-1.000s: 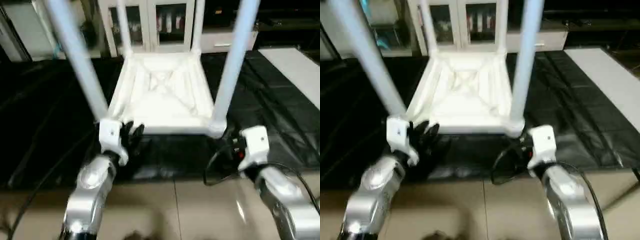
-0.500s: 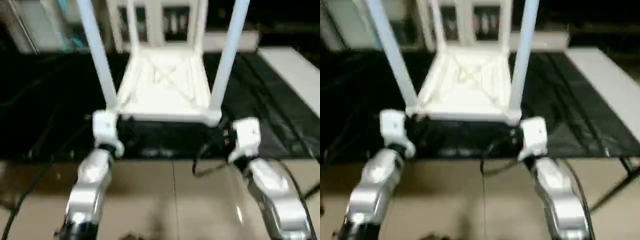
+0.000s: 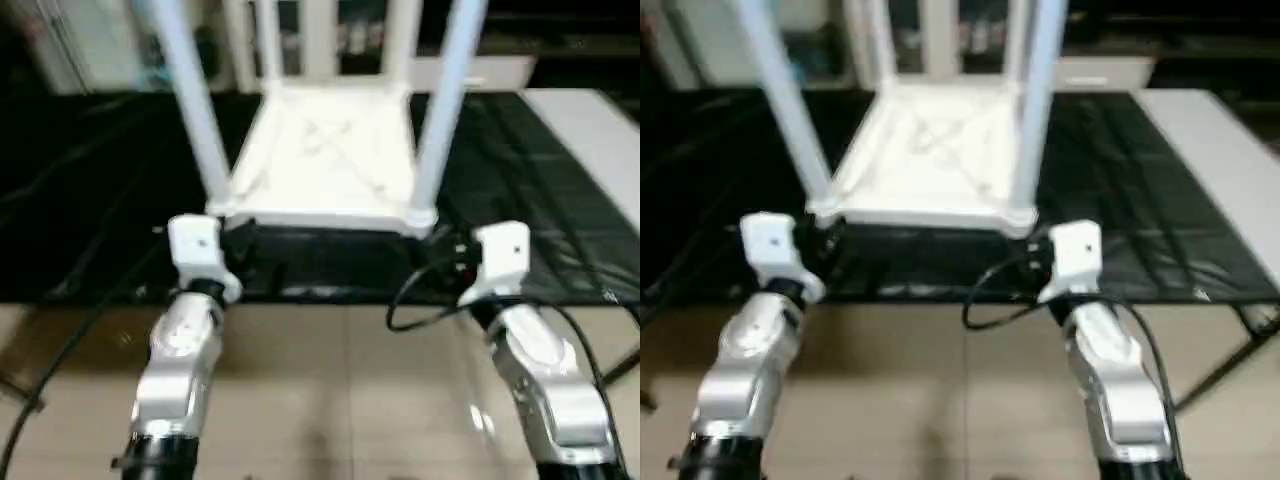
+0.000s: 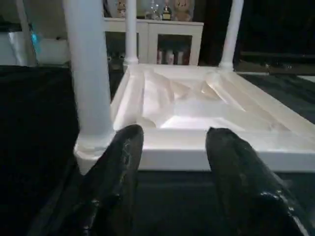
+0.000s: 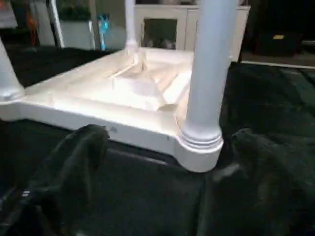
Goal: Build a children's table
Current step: Rotate leg to tighten, then move to table
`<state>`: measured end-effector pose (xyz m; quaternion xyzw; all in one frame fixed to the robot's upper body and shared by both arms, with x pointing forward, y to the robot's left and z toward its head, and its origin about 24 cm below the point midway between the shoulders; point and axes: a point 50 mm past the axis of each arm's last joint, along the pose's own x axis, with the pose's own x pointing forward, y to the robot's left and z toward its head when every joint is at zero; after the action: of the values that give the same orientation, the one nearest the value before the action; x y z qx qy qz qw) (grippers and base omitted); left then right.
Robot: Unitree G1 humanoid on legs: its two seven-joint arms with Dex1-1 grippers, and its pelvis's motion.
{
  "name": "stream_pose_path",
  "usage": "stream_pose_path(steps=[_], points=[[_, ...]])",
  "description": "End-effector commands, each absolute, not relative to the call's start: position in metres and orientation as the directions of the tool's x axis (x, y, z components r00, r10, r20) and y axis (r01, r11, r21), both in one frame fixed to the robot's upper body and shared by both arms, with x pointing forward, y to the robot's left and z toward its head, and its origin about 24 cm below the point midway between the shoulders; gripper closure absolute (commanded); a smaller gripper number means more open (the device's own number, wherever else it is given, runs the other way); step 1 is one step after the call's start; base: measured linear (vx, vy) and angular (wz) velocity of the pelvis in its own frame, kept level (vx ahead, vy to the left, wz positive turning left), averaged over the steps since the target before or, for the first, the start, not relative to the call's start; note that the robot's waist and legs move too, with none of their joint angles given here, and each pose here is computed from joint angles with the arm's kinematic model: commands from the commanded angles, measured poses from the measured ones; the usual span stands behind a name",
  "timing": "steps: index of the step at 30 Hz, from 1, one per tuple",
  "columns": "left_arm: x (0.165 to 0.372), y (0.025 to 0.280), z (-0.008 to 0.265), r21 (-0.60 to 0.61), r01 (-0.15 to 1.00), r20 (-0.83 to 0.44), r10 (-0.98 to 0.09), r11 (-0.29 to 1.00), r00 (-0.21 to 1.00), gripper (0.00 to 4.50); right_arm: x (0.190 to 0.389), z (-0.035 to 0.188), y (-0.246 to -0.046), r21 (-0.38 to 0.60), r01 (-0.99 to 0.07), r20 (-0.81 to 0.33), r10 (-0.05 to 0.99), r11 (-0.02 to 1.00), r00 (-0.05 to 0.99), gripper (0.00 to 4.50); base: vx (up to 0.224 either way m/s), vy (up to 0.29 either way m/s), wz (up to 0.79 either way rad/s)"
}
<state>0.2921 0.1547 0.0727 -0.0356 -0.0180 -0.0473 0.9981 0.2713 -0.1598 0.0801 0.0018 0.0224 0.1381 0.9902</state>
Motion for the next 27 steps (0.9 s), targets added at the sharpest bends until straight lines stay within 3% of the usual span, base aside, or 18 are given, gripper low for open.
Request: stream_pose_path(steps=[1, 11, 17, 21, 27], points=[[0.295, 0.155, 0.077, -0.073, 0.084, 0.058, -0.08, 0.994, 0.995, 1.76, 0.271, 0.084, -0.158, 0.014, -0.289, -0.029, 0.289, 0.957, 0.957, 0.0, 0.069, 0.055, -0.15], [0.296, 0.157, 0.08, -0.077, 0.081, 0.068, -0.076, 0.994, 0.995, 0.91, 0.273, 0.083, -0.157, 0.003, -0.304, -0.039, 0.303, 0.953, 0.952, 0.0, 0.134, 0.025, 0.05], [0.288, 0.156, 0.081, -0.096, 0.098, 0.087, -0.09, 0.99, 0.992, 0.47, 0.265, 0.084, -0.153, -0.018, -0.37, -0.028, 0.369, 0.929, 0.929, 0.0, 0.167, -0.004, 0.1], [0.278, 0.157, 0.076, -0.126, 0.137, 0.086, -0.127, 0.983, 0.988, 0.08, 0.255, 0.085, -0.152, -0.059, -0.419, -0.005, 0.419, 0.906, 0.908, 0.0, 0.019, -0.001, -0.04], [0.269, 0.162, 0.08, -0.167, 0.137, 0.142, -0.113, 0.976, 0.983, 0.04, 0.248, 0.089, -0.157, 0.008, -0.429, 0.026, 0.428, 0.903, 0.903, 0.0, -0.073, 0.044, -0.01]])
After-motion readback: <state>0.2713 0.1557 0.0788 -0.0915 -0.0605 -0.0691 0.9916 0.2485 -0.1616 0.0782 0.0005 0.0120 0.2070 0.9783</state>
